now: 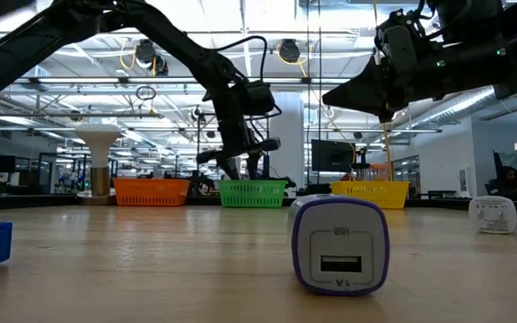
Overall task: Pick & Place Office items
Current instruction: Put the blue charger adapter into the green basket
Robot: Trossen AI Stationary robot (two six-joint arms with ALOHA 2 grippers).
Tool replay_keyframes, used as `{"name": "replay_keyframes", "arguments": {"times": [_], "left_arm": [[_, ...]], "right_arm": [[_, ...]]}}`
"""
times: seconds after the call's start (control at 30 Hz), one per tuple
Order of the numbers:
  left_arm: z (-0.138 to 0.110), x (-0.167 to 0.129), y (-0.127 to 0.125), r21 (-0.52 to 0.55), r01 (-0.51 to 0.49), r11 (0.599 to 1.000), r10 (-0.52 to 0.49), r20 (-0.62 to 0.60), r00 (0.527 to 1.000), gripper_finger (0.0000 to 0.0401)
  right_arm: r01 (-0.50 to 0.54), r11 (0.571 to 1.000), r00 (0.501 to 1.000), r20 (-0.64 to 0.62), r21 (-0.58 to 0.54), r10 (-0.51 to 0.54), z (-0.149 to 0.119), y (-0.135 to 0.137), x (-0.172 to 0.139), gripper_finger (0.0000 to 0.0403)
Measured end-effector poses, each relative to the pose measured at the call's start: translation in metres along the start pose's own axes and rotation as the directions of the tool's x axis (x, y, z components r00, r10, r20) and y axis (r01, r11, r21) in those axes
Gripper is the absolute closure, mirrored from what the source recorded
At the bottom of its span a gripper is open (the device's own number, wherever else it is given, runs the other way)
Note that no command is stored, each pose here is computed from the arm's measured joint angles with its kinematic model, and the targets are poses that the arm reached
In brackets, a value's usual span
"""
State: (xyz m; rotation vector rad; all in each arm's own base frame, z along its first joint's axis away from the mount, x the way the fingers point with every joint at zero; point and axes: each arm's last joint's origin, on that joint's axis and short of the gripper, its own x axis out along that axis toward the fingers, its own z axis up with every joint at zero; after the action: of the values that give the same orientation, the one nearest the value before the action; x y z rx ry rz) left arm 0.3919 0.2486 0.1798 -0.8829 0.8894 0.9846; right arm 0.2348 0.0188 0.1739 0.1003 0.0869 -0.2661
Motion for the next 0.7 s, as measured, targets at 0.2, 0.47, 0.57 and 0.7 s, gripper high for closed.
{"name": "replay_keyframes", "arguments": {"times": [0.2, 0.47, 0.57, 0.7], "left_arm": [[-0.0038, 0.0074, -0.0019, 0.023, -0.005, 1.0, 0.005, -0.011, 1.0, 0.0255], [-0.0034, 0.0075, -0.0005, 0.043, -0.012, 0.999, 0.013, -0.012, 1.0, 0.0253], [-0.0039, 0.0075, -0.0005, 0.047, -0.015, 0.999, 0.016, -0.015, 1.0, 0.0252], [-0.0053, 0.0073, 0.0008, 0.05, -0.028, 0.998, 0.029, -0.03, 0.999, 0.0252]], "right_arm": [[0.0, 1.0, 1.0, 0.0, -0.001, 0.0, 0.0, 0.0001, 0.0, 0.0399], [0.0, 1.0, 1.0, 0.0, -0.005, 0.0, 0.0, 0.0001, 0.0, 0.0399], [0.0, 1.0, 1.0, 0.0, -0.006, 0.0, 0.0, 0.0001, 0.0, 0.0399], [0.0, 1.0, 1.0, 0.0, -0.009, 0.0, 0.0, 0.0001, 0.0, 0.0399]]}}
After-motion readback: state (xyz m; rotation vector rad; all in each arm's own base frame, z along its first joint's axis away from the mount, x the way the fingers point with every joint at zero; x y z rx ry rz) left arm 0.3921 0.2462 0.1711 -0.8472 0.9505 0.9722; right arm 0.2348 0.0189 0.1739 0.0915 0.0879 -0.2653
